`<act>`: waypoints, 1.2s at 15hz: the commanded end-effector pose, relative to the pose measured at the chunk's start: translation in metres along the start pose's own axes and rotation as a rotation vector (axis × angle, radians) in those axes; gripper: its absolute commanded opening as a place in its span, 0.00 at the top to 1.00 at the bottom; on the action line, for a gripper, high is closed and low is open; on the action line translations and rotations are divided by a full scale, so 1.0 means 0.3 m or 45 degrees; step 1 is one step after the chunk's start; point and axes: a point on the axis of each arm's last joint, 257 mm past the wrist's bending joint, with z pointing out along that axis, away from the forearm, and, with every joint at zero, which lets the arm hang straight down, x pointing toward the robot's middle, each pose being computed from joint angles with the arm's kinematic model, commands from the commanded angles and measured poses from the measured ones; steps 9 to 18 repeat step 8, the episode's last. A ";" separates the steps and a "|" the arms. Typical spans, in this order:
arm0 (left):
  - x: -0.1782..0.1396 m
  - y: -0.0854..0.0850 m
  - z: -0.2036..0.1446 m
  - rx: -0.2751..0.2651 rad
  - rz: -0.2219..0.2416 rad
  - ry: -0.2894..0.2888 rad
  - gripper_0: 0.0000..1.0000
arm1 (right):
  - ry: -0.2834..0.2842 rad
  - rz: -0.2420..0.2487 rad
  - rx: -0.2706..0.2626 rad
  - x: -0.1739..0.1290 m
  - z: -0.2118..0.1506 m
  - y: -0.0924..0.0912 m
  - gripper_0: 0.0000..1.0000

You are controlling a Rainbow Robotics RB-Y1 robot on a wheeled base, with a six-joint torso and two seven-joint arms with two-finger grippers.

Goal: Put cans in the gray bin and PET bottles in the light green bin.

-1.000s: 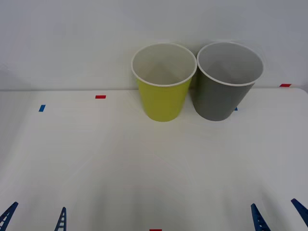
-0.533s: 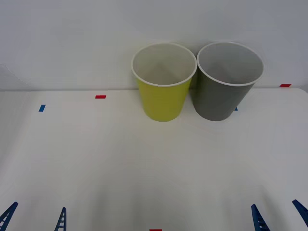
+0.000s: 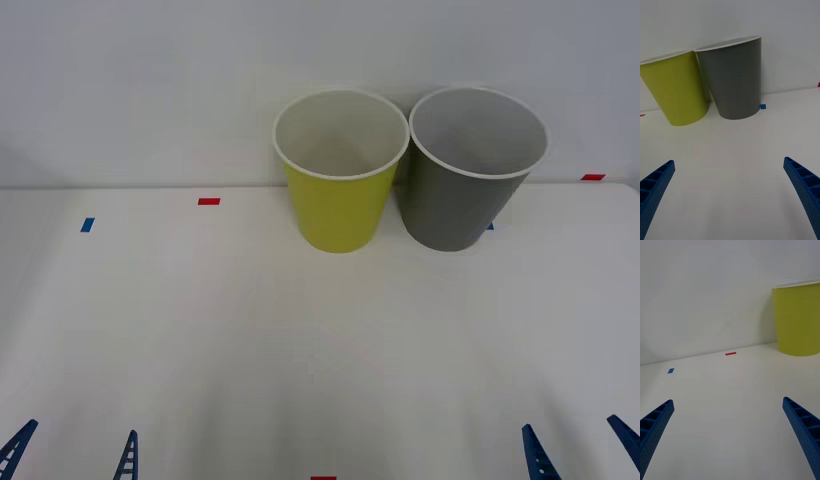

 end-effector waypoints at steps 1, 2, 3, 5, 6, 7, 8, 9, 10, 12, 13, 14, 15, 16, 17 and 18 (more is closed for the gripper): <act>0.000 0.000 0.000 0.000 0.000 0.000 0.00 | 0.000 0.000 0.000 0.000 0.000 0.000 0.00; 0.000 0.000 0.000 0.000 0.000 0.000 0.00 | 0.000 0.000 0.000 0.000 0.000 0.000 0.00; 0.000 0.000 0.000 0.000 0.000 0.000 0.00 | 0.000 0.000 0.000 0.000 0.000 0.000 0.01; 0.000 0.000 0.000 0.000 0.000 0.000 0.00 | 0.000 0.000 0.000 0.000 0.000 0.000 0.00; 0.000 0.000 0.000 0.000 0.000 0.000 0.00 | 0.000 0.000 0.000 0.000 0.000 0.000 0.00; 0.000 0.000 0.000 0.000 0.000 0.000 0.00 | 0.000 0.000 0.000 0.000 0.000 0.000 0.00; 0.000 0.000 0.000 0.000 0.000 0.000 0.00 | 0.000 0.000 0.000 0.000 0.000 0.000 0.00; 0.000 0.000 0.000 0.000 0.000 0.000 0.00 | 0.000 0.000 0.000 0.000 0.000 0.000 0.00; 0.000 0.000 0.000 0.000 0.000 0.000 0.00 | 0.000 0.000 0.000 0.000 0.000 0.000 0.00; 0.000 0.000 0.000 0.000 0.000 0.000 0.00 | 0.000 0.000 0.000 0.000 0.000 0.000 0.00; 0.000 0.000 0.000 0.000 0.000 0.000 0.00 | 0.000 0.000 0.000 0.000 0.000 0.000 0.00; 0.000 0.000 0.000 0.000 0.000 0.000 0.00 | 0.000 0.000 0.000 0.000 0.000 0.000 0.00; 0.000 0.000 0.000 0.000 0.000 0.000 0.00 | 0.000 0.000 0.000 0.000 0.000 0.000 0.00; 0.000 0.000 0.000 0.000 0.000 0.000 0.00 | 0.000 0.000 0.000 0.000 0.000 0.000 0.00; 0.000 0.000 0.000 0.000 0.000 0.000 0.00 | 0.000 0.000 0.000 0.000 0.000 0.000 0.00; 0.000 0.000 0.000 0.000 0.000 0.000 0.00 | 0.000 0.000 0.000 0.000 0.000 0.000 0.00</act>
